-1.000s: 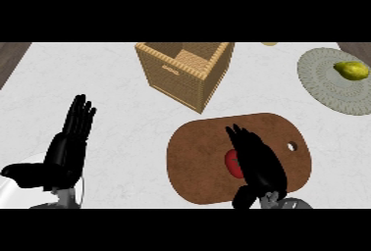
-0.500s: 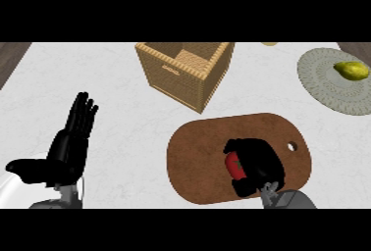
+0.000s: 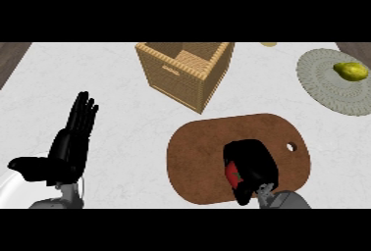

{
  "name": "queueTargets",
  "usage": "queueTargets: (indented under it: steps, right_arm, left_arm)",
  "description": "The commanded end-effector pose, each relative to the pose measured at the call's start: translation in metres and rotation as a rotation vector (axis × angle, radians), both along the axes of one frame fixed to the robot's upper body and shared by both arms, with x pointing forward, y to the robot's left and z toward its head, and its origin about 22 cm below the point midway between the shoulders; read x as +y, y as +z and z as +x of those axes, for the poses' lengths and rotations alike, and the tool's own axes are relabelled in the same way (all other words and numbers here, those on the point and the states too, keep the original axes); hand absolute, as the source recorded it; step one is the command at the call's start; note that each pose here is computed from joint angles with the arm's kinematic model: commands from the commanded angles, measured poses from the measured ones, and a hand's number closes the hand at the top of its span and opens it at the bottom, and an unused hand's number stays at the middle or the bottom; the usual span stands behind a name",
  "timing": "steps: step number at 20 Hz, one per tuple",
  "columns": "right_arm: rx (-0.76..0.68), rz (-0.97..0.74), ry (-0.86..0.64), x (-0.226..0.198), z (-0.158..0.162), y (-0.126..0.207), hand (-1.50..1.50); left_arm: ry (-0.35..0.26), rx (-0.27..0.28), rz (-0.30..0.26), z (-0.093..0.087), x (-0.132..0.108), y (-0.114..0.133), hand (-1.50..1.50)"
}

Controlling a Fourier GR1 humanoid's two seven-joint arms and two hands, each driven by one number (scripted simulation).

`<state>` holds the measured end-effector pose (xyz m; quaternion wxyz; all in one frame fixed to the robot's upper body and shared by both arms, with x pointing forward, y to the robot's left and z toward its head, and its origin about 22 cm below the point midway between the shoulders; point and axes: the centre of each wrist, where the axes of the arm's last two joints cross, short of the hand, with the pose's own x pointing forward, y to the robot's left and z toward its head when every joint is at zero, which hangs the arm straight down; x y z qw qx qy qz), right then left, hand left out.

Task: Pick the tomato from the cutting board and place it in the basket

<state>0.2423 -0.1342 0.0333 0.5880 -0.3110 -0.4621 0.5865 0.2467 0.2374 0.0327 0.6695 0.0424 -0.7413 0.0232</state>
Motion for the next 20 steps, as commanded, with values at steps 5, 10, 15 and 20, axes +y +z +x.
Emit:
queueTargets:
  steps: [5, 10, 15, 20]
  right_arm:
    - [-0.049, -0.023, -0.285, 0.059, 0.032, 0.004, 1.5]
    - [-0.138, -0.077, -0.462, 0.065, 0.055, 0.019, 1.5]
    - [-0.308, 0.01, -0.562, 0.084, 0.076, 0.052, 1.5]
    - [-0.498, 0.215, -0.628, 0.098, 0.091, 0.098, 1.5]
  left_arm:
    - [-0.096, -0.031, 0.001, 0.005, -0.012, 0.011, 0.0]
    - [-0.144, -0.045, 0.001, 0.01, -0.026, 0.014, 0.0]
    - [-0.203, -0.06, 0.002, 0.013, -0.043, 0.016, 0.0]
    - [-0.225, -0.058, 0.002, 0.018, -0.045, 0.018, 0.0]
